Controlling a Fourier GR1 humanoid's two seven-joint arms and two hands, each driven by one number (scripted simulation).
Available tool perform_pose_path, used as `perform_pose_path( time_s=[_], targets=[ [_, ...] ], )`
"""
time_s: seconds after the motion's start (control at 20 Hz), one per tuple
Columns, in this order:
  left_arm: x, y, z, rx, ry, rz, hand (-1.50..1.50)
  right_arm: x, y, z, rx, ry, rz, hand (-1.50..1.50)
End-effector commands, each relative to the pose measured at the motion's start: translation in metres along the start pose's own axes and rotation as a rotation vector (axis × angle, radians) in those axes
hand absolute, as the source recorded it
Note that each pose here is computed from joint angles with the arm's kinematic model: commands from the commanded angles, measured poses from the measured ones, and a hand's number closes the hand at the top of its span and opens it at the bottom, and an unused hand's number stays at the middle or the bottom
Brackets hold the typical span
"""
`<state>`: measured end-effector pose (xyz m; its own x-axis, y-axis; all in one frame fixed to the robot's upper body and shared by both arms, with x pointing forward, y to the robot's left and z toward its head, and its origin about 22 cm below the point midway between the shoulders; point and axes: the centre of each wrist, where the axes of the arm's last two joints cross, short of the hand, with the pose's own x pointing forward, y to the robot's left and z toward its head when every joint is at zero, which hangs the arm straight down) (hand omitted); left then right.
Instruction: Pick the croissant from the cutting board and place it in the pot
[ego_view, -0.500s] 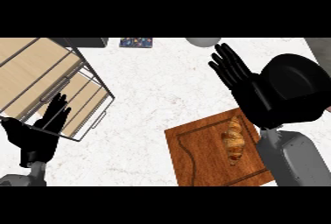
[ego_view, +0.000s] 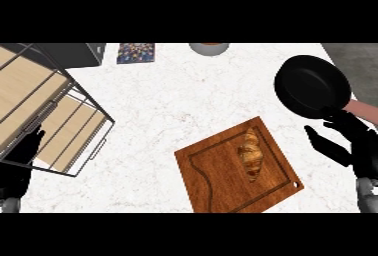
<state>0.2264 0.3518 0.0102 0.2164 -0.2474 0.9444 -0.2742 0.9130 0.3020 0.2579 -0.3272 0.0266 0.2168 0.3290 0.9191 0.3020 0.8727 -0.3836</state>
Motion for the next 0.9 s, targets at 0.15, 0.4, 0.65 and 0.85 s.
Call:
perform_pose_path(
  time_s=[0.15,0.4,0.65,0.85],
  targets=[
    [-0.01,0.01,0.012,-0.006,0.011,-0.092,0.0,-0.051,-0.004,0.062,-0.424,-0.125,0.294,-1.5],
    [0.009,-0.013,0.007,-0.077,-0.025,-0.095,0.0,-0.038,0.011,0.125,-0.398,-0.02,0.323,-1.5],
    [0.005,-0.014,0.004,-0.097,-0.061,-0.11,0.0,-0.002,0.016,0.122,-0.299,0.111,0.434,-1.5],
    [0.021,-0.015,0.002,-0.115,-0.052,-0.116,0.0,0.041,0.019,0.107,-0.177,0.204,0.512,-1.5]
  ],
)
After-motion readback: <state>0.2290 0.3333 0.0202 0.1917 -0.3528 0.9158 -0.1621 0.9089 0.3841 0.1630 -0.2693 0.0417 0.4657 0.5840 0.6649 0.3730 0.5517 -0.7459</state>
